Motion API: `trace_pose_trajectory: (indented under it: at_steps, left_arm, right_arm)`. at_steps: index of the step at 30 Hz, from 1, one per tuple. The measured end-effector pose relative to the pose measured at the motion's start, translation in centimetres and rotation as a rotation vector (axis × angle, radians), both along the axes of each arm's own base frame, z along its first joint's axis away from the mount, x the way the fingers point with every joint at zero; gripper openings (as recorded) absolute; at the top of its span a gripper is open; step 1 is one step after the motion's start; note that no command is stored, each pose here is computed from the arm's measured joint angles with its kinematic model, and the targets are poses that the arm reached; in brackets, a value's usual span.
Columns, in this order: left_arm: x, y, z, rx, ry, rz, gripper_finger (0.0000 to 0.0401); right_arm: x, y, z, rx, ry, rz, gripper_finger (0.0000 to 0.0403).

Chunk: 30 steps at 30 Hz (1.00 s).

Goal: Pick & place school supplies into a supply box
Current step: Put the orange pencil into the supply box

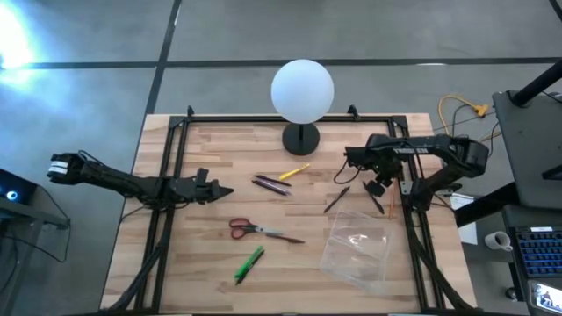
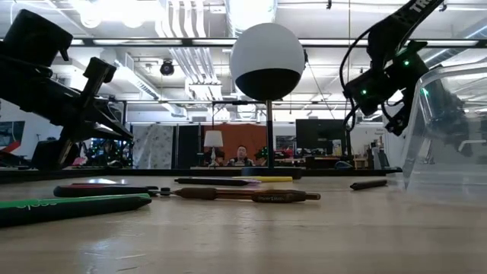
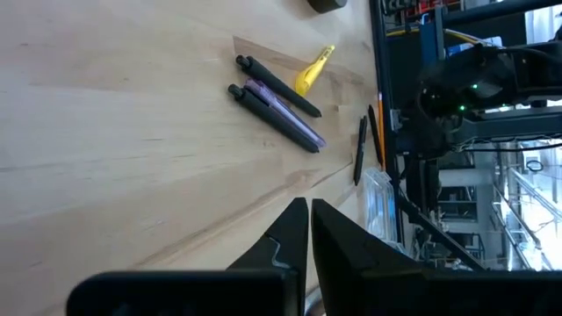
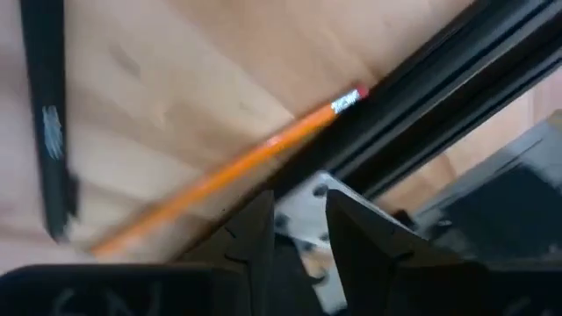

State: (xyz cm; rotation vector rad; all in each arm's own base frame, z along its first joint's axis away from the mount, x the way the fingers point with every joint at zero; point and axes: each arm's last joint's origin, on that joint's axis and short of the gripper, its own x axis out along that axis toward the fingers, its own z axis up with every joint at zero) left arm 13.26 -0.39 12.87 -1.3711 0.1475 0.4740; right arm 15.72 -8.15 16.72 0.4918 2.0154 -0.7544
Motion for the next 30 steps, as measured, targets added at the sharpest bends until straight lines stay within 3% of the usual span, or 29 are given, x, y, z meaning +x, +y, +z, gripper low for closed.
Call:
trace_pose_trajectory:
  at_steps: [5,9,13,21,30]
  left_arm:
    - [0.0,0.1,0.0,0.007,-0.001,0.018,0.0003]
    - [0.0,0.1,0.0,0.014,-0.002,0.034,0.0003]
    - [0.0,0.1,0.0,0.015,-0.001,0.038,0.0003]
    - [0.0,0.1,0.1,0.015,-0.004,0.038,0.0003]
    - [0.1,0.1,0.4,0.014,-0.015,0.037,0.0003]
  right_arm:
    - [0.0,0.2,-0.1,0.121,-0.015,0.097,0.0078]
    - [0.4,0.3,-1.0,0.212,0.0,0.051,0.0071]
    - [0.6,0.4,-2.6,0.278,0.124,-0.028,0.0073]
    - [0.9,0.2,-5.3,0.375,0.244,-0.012,0.0086]
    - [1.2,0.2,-7.1,0.406,0.134,0.025,0.0079]
